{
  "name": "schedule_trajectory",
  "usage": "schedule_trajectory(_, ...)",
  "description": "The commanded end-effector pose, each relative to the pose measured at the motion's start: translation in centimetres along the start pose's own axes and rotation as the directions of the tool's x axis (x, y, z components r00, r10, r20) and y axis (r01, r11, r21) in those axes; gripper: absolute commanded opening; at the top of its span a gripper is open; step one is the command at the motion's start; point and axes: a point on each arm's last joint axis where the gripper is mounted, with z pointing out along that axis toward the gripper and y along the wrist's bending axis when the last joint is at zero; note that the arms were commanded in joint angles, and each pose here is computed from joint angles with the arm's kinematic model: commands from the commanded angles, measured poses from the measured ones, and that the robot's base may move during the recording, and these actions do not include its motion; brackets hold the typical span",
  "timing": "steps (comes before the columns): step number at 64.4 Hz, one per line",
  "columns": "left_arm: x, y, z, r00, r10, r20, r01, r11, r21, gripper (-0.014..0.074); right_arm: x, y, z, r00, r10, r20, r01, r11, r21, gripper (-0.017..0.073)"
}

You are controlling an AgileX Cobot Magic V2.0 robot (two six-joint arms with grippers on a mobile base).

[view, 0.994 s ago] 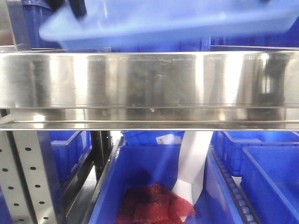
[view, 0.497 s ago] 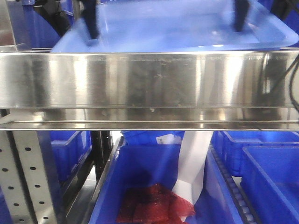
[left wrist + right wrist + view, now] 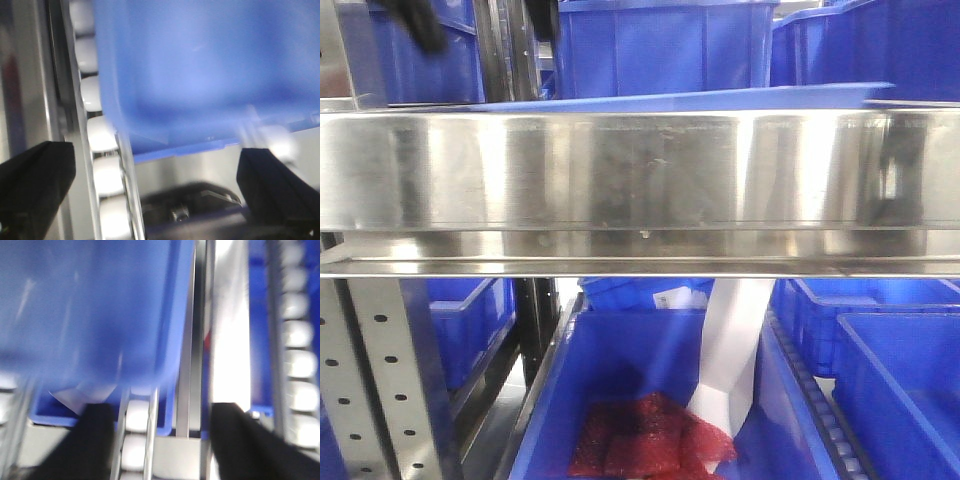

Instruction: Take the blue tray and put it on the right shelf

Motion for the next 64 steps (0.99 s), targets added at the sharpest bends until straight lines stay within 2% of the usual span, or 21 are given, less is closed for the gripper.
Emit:
schedule_trajectory(1, 0.8, -1.0, -7.2, 0.981, 0.059, 0.183, -0.063, 0.998, 0.015, 0.0517, 0.5, -0.8, -5.2, 0.987, -0.005, 0.159, 0.010, 0.999, -0.031, 0.0302)
schedule_trajectory(7, 2.6, -1.7, -10.5, 0.958, 0.120, 0.262, -0.123, 0.992, -0.006, 0.0412, 2.2, -1.5, -7.6, 0.976, 0.000, 0.219, 0.011, 0.999, -0.049, 0.0162)
schedule_trajectory(13, 5.0, -2.4, -12.5, 0.938, 0.156, 0.310, -0.172, 0.985, 0.023, 0.0274, 4.9, -2.4, -9.1, 0.964, -0.005, 0.265, 0.022, 0.998, -0.062, 0.0050)
schedule_trajectory(22, 9.1, -2.1, -14.2, 0.910, 0.175, 0.377, -0.218, 0.973, 0.075, 0.0056, 9.4, -3.8, -10.4, 0.944, -0.048, 0.327, 0.074, 0.995, -0.066, 0.0057)
schedule_trajectory(27, 11.7, -1.2, -14.5, 0.901, 0.153, 0.406, -0.211, 0.972, 0.103, -0.0055, 12.4, -4.6, -10.4, 0.929, -0.073, 0.364, 0.104, 0.992, -0.067, 0.0057)
schedule_trajectory(35, 15.9, 0.5, -14.2, 0.879, 0.144, 0.455, -0.222, 0.968, 0.121, -0.0048, 16.9, -5.7, -10.2, 0.890, -0.125, 0.438, 0.167, 0.984, -0.058, 0.0057)
schedule_trajectory(45, 21.9, 2.8, -13.3, 0.836, 0.111, 0.538, -0.234, 0.958, 0.165, -0.0048, 21.9, -7.1, -9.9, 0.820, -0.152, 0.552, 0.214, 0.975, -0.050, 0.0057)
schedule_trajectory(55, 27.5, 5.0, -12.6, 0.757, 0.056, 0.651, -0.248, 0.946, 0.207, -0.0048, 25.3, -8.0, -10.1, 0.725, -0.141, 0.674, 0.233, 0.971, -0.047, 0.0057)
schedule_trajectory(60, 29.7, 6.0, -12.3, 0.708, 0.042, 0.705, -0.260, 0.943, 0.206, -0.0048, 26.2, -8.2, -10.4, 0.664, -0.131, 0.736, 0.242, 0.969, -0.046, 0.0057)
schedule_trajectory(64, 31.0, 6.6, -12.2, 0.677, 0.030, 0.735, -0.265, 0.942, 0.206, -0.0048, 26.4, -8.3, -10.6, 0.636, -0.122, 0.762, 0.243, 0.969, -0.048, 0.0056)
